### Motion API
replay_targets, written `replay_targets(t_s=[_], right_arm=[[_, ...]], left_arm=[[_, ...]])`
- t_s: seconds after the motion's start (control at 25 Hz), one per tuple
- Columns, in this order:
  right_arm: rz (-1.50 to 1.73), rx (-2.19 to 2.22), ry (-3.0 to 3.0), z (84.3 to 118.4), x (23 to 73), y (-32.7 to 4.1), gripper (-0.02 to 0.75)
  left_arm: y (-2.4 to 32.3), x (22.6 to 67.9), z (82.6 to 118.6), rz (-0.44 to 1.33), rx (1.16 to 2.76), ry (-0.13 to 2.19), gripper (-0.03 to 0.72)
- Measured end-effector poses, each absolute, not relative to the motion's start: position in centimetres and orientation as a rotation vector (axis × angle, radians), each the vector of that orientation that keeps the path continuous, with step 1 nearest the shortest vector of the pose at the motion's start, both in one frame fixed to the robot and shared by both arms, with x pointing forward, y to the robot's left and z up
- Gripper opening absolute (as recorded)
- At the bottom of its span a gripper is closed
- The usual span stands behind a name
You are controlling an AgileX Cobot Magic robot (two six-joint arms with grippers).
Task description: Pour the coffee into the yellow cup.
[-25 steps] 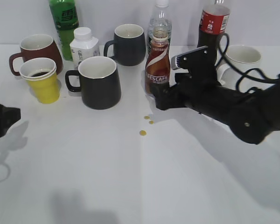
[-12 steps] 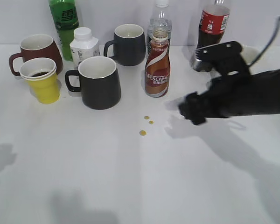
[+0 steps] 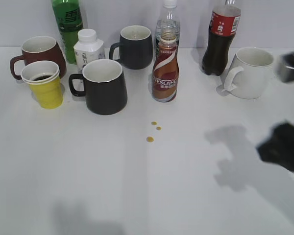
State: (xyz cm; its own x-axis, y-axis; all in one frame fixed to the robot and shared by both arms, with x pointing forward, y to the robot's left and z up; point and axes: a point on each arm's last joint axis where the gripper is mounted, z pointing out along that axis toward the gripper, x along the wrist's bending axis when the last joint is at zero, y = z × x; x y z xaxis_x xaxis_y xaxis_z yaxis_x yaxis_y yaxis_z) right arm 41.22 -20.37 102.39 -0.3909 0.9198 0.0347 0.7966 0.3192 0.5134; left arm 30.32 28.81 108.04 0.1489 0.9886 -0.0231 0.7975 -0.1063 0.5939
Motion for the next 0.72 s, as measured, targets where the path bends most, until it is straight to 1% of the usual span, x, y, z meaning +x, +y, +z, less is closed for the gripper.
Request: replay_targets(t_s=[0.24,0.32,0.48,0.56,0.72], right_arm=[[0.767,1.523,2.306,104.6,34.4,-23.9,0.587],[0.82,1.478,2.282,105.4,32.4,-25.1,0.587],[0.977,1.378,2.186,106.6,29.0,-27.0,0.587],[1.054,1.302,2.133,106.9,27.4,-27.8,0.587],[1.116,1.21,2.084,105.8,25.6,-28.9,0.587]], left_arm=[[30.2,25.8,108.9,0.719,1.932,1.408,0.563],[30.4,25.0,108.4,0.747,1.908,1.372,0.563],[30.3,24.6,106.4,0.734,1.91,1.347,0.563],[30.1,24.7,106.1,0.718,1.902,1.334,0.563],[29.8,25.2,105.7,0.723,1.871,1.307,0.563]])
